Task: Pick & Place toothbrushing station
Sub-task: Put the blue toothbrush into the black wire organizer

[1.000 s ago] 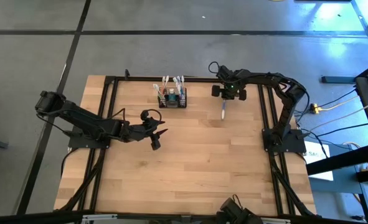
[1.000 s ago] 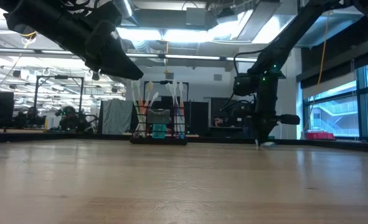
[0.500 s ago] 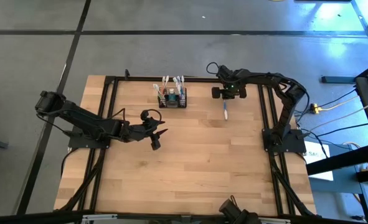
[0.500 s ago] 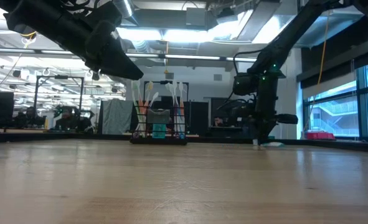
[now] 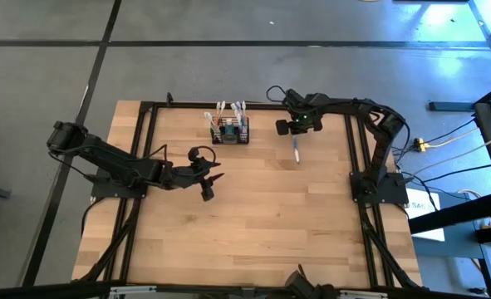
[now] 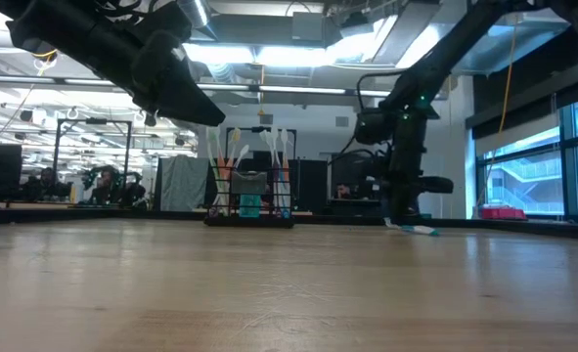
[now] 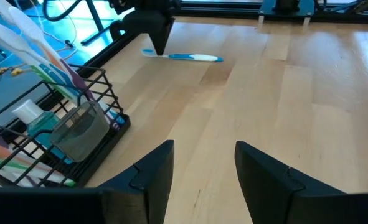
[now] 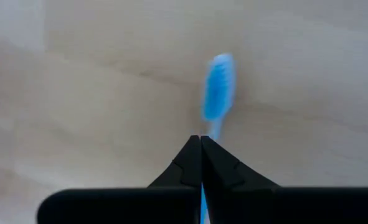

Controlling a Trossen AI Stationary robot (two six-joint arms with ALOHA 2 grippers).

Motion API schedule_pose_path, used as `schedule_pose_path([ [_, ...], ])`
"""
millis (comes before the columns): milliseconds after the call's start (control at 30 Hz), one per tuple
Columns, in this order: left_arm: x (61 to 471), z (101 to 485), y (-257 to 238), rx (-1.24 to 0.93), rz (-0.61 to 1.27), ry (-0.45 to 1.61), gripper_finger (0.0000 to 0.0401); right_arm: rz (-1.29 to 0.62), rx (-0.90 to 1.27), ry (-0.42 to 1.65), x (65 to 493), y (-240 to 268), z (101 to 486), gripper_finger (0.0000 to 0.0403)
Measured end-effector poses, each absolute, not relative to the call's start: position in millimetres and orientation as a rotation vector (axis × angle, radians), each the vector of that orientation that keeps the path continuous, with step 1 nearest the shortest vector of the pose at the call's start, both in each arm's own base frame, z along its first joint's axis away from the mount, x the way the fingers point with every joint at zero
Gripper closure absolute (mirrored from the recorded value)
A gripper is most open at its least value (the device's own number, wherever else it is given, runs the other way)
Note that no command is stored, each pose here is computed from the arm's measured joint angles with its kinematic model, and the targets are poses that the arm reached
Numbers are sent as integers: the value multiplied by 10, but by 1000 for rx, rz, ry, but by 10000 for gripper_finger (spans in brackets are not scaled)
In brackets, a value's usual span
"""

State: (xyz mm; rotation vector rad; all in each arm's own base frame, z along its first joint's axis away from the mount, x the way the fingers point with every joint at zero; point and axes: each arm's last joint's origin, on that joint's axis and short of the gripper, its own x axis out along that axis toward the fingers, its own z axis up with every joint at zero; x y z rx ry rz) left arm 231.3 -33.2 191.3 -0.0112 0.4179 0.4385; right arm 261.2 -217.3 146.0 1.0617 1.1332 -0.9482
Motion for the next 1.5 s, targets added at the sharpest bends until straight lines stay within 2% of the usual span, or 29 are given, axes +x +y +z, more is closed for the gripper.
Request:
schedule_pose_path([
  [167, 2314, 1913, -334, -13, 432, 419, 235, -879, 1032, 1158, 2701, -2061, 1465, 400],
  [433, 2313, 1913, -334, -13, 433, 419, 235, -902, 1004, 1150, 2696, -2070, 1493, 400],
  [867, 2313, 1913, -334, -12, 434, 419, 235, -925, 895, 1065, 2634, -2061, 1799, 393],
  [1033, 2313, 1913, -333, -12, 435, 419, 235, -971, 790, 1061, 2652, -2109, 1768, 353],
  [1233, 2314, 1913, -333, -12, 435, 418, 235, -959, 762, 1063, 2659, -2116, 1769, 272],
  [1367, 2313, 1913, -333, -12, 435, 419, 235, -1029, 737, 1050, 2649, -2132, 1771, 222],
  [1500, 2313, 1913, -333, -12, 435, 419, 235, -1059, 748, 1037, 2647, -2136, 1771, 196],
])
